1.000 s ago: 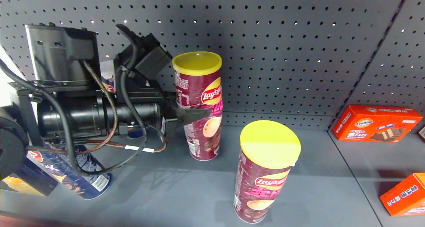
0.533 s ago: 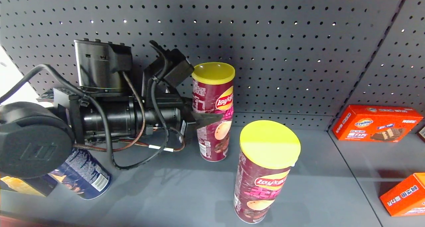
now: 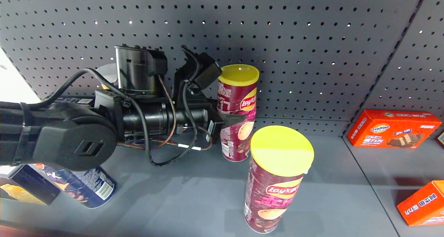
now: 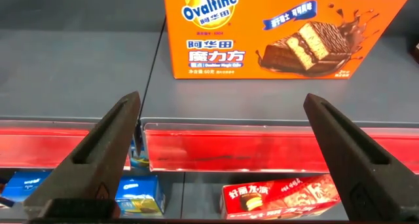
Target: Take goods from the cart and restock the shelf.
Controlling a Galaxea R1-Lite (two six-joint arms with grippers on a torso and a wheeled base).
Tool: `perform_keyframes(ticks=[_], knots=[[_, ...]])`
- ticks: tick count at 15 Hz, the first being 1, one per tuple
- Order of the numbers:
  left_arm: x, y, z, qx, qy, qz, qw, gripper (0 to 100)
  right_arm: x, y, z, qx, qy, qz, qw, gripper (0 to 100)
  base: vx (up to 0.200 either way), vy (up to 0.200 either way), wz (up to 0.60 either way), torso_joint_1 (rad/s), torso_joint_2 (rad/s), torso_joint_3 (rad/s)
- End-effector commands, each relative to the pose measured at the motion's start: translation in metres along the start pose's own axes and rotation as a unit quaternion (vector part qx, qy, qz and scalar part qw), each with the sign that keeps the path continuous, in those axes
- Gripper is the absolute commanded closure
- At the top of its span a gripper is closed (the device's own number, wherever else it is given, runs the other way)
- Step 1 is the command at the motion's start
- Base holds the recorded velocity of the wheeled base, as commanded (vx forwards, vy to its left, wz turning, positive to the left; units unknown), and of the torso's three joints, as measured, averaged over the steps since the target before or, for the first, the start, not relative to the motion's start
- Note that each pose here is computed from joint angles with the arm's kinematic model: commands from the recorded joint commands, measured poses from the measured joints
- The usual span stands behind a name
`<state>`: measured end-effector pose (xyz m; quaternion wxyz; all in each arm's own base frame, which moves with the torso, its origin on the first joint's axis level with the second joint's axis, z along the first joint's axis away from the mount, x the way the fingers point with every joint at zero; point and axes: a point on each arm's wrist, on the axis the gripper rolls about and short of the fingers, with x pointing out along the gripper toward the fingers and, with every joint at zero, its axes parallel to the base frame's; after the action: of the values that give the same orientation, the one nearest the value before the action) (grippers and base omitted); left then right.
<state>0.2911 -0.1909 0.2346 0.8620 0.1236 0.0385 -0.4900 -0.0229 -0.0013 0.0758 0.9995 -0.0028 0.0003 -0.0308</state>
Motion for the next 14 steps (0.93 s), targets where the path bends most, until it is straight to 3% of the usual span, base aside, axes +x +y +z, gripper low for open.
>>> perform_keyframes(ticks=[1,14], knots=[[0.01,0.002,-0.007,-0.003,0.004,-0.003,1.0,100,0.0,0.0,0.0,0.0,0.0,0.0,1.0,0,0.0,0.0,0.0,0.0,0.0,0.0],[0.033,0.006,-0.012,0.005,-0.009,-0.006,0.9999,100,0.0,0.0,0.0,0.0,0.0,0.0,1.0,0,0.0,0.0,0.0,0.0,0.0,0.0]])
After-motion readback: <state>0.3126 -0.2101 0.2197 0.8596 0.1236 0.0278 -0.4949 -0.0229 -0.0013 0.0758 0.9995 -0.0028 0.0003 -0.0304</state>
